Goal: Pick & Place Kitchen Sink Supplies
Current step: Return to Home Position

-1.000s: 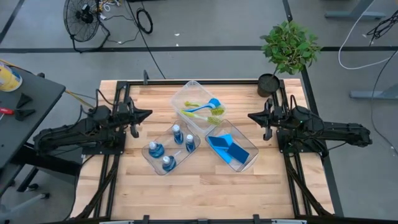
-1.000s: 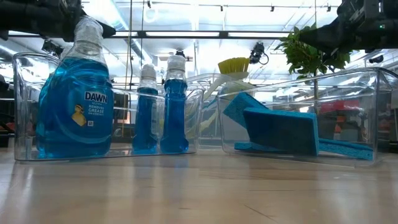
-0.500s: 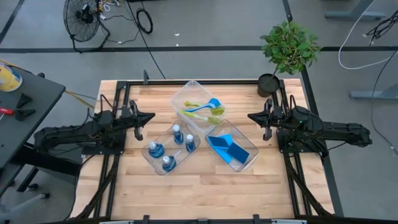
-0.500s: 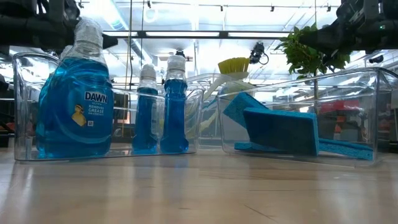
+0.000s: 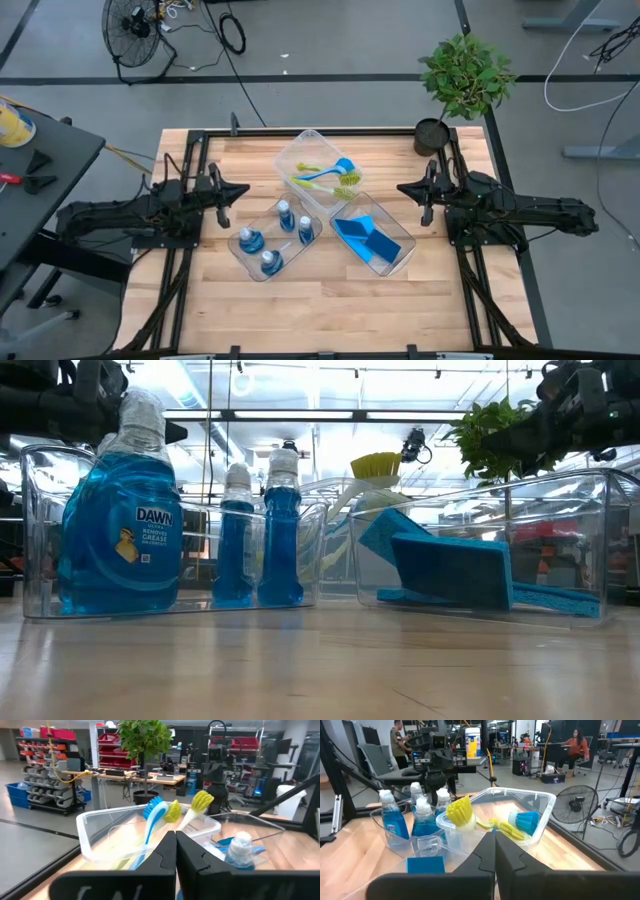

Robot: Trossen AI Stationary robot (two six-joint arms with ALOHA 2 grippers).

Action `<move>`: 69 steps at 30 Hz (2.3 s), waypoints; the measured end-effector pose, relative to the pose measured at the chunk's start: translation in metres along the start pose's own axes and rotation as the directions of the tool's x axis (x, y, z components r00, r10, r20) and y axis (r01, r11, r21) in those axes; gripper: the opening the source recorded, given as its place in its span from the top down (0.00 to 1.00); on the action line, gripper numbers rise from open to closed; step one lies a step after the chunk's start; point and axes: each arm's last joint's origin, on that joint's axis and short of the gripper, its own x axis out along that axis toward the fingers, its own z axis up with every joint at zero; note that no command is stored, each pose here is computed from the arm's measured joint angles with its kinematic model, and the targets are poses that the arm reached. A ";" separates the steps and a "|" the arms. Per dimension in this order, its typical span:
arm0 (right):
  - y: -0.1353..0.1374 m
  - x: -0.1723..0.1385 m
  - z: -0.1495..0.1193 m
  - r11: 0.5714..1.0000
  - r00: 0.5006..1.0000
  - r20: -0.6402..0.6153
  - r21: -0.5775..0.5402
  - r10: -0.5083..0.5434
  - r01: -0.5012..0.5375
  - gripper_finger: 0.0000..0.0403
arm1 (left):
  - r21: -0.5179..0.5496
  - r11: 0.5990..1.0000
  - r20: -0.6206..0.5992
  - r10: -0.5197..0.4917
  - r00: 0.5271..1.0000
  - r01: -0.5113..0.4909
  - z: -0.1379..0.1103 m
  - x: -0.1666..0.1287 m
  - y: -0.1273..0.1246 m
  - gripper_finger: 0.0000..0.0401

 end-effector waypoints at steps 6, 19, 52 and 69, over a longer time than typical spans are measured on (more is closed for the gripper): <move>0.000 0.000 0.000 1.000 1.000 0.000 -0.003 0.008 -0.008 1.00 | 0.003 1.000 0.002 0.007 1.000 -0.007 0.000 0.000 -0.001 1.00; 0.002 0.000 0.004 0.997 0.996 0.040 0.007 0.074 -0.075 1.00 | 0.028 1.000 0.003 0.010 1.000 -0.010 0.000 -0.001 -0.001 0.92; 0.010 -0.006 0.021 0.958 0.934 0.211 -0.071 0.288 -0.279 1.00 | 0.028 1.000 0.003 0.010 1.000 -0.010 0.000 -0.001 -0.001 0.92; 0.013 -0.012 -0.009 0.960 0.923 0.269 -0.050 0.277 -0.274 1.00 | 0.028 1.000 0.003 0.010 1.000 -0.010 0.000 -0.001 -0.001 0.92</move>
